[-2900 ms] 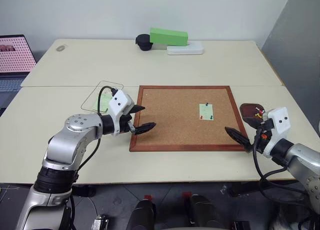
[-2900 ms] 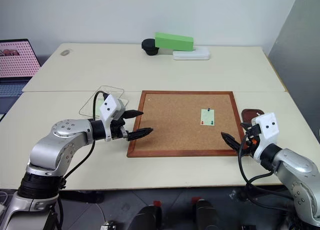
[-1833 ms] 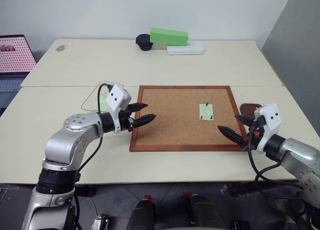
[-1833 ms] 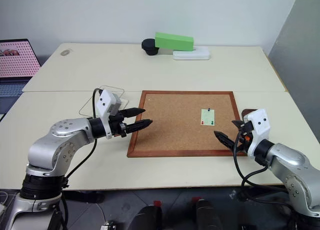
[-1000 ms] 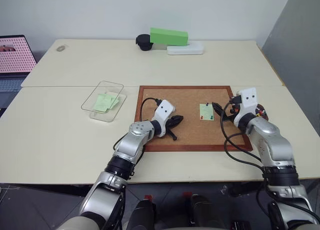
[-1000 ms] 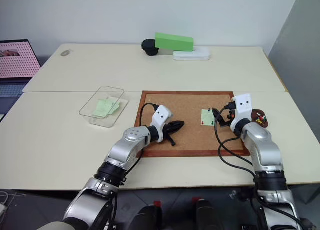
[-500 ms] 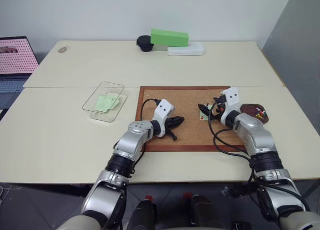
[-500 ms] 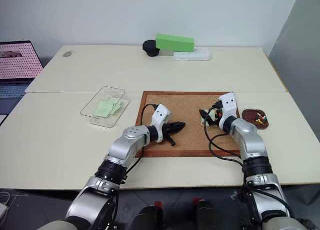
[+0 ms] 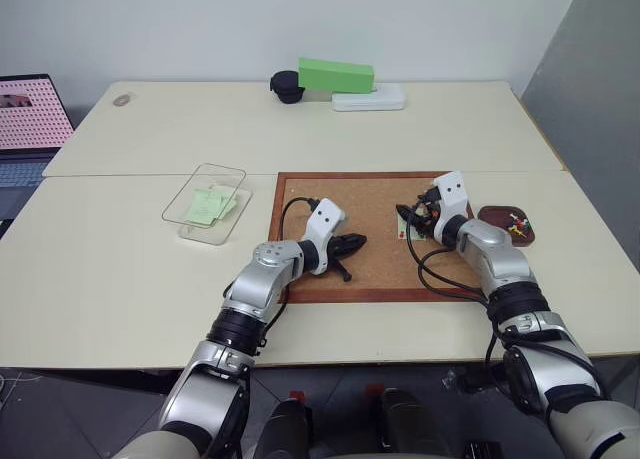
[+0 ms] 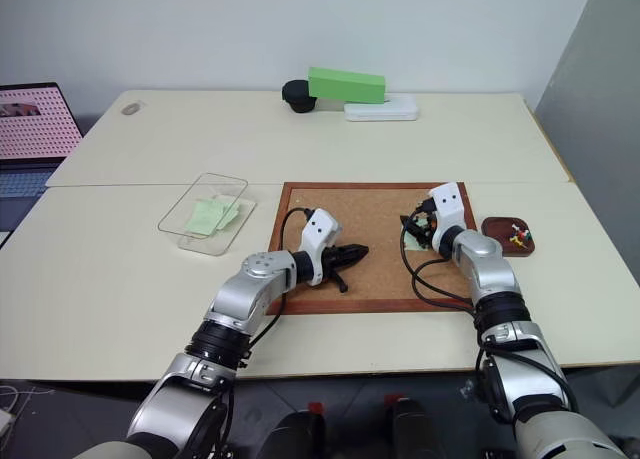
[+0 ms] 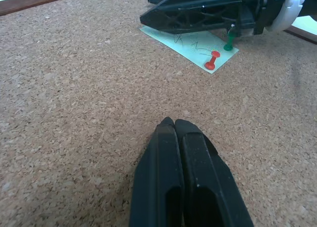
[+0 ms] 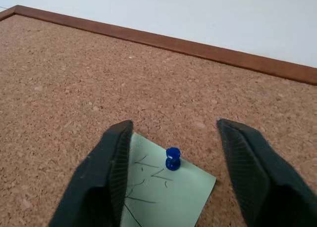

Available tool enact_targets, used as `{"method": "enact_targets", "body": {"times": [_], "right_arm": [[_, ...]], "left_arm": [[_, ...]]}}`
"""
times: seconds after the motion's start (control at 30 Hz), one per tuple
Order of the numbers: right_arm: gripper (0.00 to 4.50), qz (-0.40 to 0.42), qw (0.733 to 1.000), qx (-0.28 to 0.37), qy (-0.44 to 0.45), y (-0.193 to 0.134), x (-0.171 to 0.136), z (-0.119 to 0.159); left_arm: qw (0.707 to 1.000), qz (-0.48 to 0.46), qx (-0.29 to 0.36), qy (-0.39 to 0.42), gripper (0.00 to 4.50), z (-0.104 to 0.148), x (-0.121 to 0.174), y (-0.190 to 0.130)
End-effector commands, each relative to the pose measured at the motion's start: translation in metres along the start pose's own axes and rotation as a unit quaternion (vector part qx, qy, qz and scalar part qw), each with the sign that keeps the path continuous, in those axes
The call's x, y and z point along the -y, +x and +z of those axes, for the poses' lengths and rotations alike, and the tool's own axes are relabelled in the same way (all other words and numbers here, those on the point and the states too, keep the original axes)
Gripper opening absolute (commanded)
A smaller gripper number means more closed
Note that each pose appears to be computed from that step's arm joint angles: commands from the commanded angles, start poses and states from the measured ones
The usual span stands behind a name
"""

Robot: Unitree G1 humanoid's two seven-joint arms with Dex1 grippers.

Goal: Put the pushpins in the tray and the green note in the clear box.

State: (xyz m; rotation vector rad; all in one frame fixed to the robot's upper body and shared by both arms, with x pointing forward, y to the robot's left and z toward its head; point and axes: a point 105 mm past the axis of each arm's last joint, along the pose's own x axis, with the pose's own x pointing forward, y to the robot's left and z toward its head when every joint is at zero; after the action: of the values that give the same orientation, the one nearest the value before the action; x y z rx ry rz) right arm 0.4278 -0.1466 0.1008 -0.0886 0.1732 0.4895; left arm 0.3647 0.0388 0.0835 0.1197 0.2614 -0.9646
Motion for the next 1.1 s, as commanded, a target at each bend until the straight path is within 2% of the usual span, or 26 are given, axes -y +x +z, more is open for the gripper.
{"method": "enact_targets", "body": {"times": [0.03, 0.27, 0.4, 0.63, 1.1], "right_arm": [[1.99, 0.013, 0.999, 0.025, -0.027, -0.003, 0.001, 0.016], [0.59, 0.036, 0.998, 0.040, -0.019, -0.006, -0.006, 0.022], [0.02, 0.056, 0.997, 0.041, -0.021, -0.006, -0.012, 0.023], [0.01, 0.054, 0.995, 0.069, -0.041, -0.012, -0.007, 0.041], [0.01, 0.055, 0.994, 0.083, -0.043, -0.028, -0.009, 0.047]], "left_arm": [[1.000, -0.006, -0.015, -0.003, 0.00, -0.008, 0.003, 0.001], [1.000, 0.001, -0.017, 0.005, 0.00, -0.008, -0.001, 0.001], [1.000, -0.002, -0.015, 0.006, 0.00, -0.008, 0.003, 0.004], [1.000, -0.008, -0.023, 0.004, 0.00, -0.012, 0.008, 0.005], [0.999, -0.016, -0.035, -0.002, 0.00, -0.015, 0.007, 0.002]]}}
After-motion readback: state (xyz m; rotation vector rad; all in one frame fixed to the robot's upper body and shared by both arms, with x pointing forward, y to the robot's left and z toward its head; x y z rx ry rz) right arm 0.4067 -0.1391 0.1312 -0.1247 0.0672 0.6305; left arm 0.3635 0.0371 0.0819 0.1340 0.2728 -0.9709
